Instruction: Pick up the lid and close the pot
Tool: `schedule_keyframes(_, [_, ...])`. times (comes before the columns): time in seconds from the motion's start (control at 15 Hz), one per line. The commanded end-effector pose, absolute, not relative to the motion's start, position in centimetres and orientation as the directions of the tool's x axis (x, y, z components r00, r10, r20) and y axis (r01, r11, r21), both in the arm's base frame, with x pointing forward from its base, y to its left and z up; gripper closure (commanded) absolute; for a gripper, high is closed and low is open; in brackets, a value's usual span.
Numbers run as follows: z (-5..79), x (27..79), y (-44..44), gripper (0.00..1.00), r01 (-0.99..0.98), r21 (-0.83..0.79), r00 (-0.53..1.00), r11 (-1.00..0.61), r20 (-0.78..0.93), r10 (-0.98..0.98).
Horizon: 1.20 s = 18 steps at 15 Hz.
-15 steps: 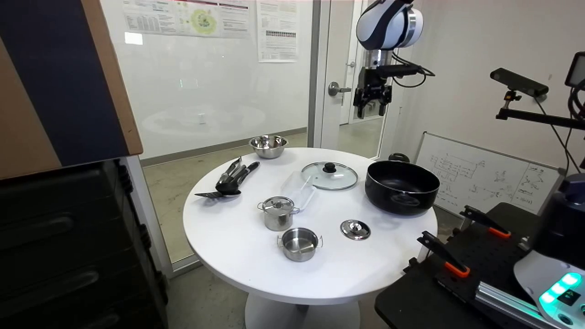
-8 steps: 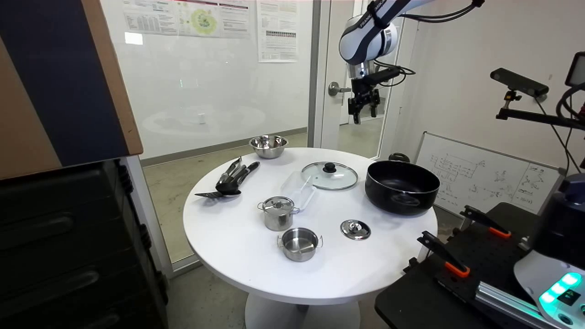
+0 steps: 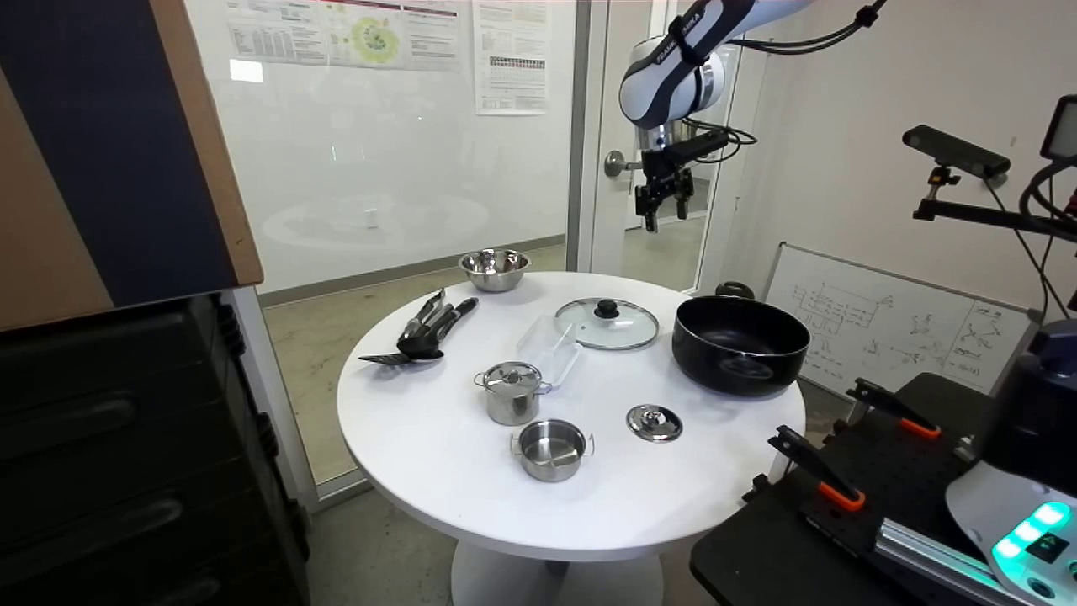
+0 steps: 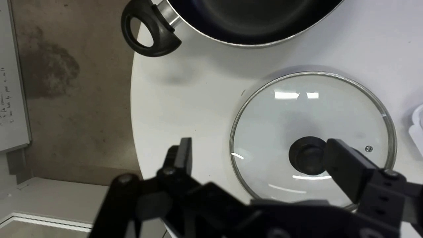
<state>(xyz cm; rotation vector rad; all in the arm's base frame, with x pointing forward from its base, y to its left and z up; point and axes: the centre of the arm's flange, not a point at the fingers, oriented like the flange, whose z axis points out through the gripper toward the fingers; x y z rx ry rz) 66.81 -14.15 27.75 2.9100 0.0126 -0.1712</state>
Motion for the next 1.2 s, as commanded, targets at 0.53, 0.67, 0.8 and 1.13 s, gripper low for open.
schedule_keyframes(0.53, [23.2, 68.5, -12.7, 0.0, 0.144, 0.12, 0.987, -0.982, -0.087, 0.134])
schedule_keyframes(0.67, [21.4, 69.1, -12.1, 0.0, 0.162, 0.095, 0.985, -0.982, -0.076, 0.155])
schedule_keyframes(0.8, [19.6, 69.5, -11.8, 0.0, 0.158, 0.069, 0.985, -0.985, -0.078, 0.153])
schedule_keyframes(1.13, [16.2, 70.5, -11.4, 0.0, 0.153, 0.029, 0.985, -0.988, -0.082, 0.151])
